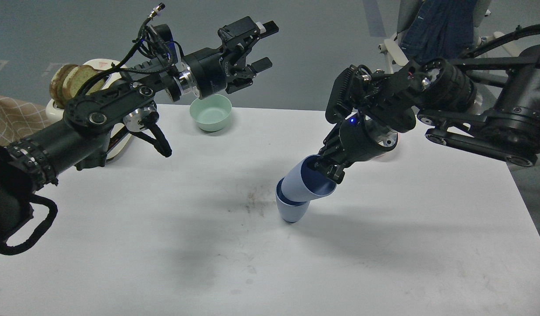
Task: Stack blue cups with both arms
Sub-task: 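Carry the held cup over the placed cup and lower it inside, then open the right gripper and lift it away from the stacked cups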
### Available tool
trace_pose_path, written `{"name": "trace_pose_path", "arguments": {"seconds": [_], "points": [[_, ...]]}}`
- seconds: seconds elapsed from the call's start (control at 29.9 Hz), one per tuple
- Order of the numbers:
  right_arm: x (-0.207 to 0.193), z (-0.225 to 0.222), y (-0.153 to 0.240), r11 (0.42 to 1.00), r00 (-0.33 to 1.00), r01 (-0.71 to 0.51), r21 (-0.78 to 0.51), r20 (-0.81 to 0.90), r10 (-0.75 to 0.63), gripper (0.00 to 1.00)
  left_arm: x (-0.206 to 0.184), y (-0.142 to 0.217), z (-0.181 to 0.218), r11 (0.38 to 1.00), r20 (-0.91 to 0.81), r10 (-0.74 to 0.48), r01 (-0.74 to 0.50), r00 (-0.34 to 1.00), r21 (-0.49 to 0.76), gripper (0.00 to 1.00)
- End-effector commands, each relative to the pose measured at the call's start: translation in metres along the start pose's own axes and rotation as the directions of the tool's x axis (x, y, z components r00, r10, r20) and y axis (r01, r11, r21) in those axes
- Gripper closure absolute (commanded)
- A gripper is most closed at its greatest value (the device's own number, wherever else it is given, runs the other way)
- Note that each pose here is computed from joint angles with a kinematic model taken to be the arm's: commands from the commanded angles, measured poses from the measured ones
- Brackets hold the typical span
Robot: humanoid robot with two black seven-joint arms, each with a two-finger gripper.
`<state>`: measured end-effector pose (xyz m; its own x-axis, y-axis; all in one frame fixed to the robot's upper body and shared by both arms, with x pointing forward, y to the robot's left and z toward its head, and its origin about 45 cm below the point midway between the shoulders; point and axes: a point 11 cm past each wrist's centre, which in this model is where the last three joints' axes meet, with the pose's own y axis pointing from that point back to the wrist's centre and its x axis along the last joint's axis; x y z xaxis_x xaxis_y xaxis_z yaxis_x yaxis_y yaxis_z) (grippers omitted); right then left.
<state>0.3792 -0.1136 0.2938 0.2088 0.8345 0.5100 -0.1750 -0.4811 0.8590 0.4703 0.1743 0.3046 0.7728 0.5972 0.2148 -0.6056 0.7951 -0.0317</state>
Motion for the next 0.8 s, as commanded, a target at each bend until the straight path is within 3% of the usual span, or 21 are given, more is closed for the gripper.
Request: {"name": "trace_pose_path", "arguments": {"seconds": [0.0,0.03,0.1,0.17,0.23,0.5,0.63,0.77], "points": [[0.001,-0.001,-0.001,1.000,1.000,-0.001,0.003,-0.002,0.001,0.70,0.001,0.001,0.000,1.000,-0.001,0.002,-0.002,1.000,0.001,0.03],[0.001,-0.001,-0.001,1.000,1.000,-0.001,0.003,-0.002,0.001,0.67,0.001,0.001,0.000,1.000,0.000,0.003,-0.003,1.000,0.001,0.03],[0.002,-0.002,-0.002,1.000,1.000,-0.005,0.007,-0.001,0.005,0.46,0.002,0.002,0.000,1.000,0.001,0.005,-0.005,1.000,0.003,0.03],[0.003,-0.002,-0.002,1.000,1.000,-0.007,0.008,-0.001,0.007,0.15,0.002,0.002,0.000,1.000,0.001,0.005,-0.005,1.000,0.003,0.03],[0.003,-0.002,-0.002,1.000,1.000,-0.007,0.008,-0.001,0.007,0.04,0.002,0.002,0.000,1.000,0.001,0.005,-0.005,1.000,0.003,0.03],[0.049,-0.003,0.021,0.978,0.978,-0.206,0.016,0.015,0.206,0.00,0.003,0.003,-0.001,1.000,0.001,0.013,-0.013,1.000,0.005,0.03],[0.089,-0.005,0.050,0.913,0.913,-0.407,0.034,0.047,0.405,0.00,0.006,0.004,-0.002,1.000,0.002,0.024,-0.024,1.000,0.005,0.03],[0.099,0.014,0.084,0.851,0.848,-0.524,-0.021,0.086,0.524,0.00,0.008,0.006,-0.003,0.999,0.005,0.034,-0.034,0.999,0.009,0.03]]}}
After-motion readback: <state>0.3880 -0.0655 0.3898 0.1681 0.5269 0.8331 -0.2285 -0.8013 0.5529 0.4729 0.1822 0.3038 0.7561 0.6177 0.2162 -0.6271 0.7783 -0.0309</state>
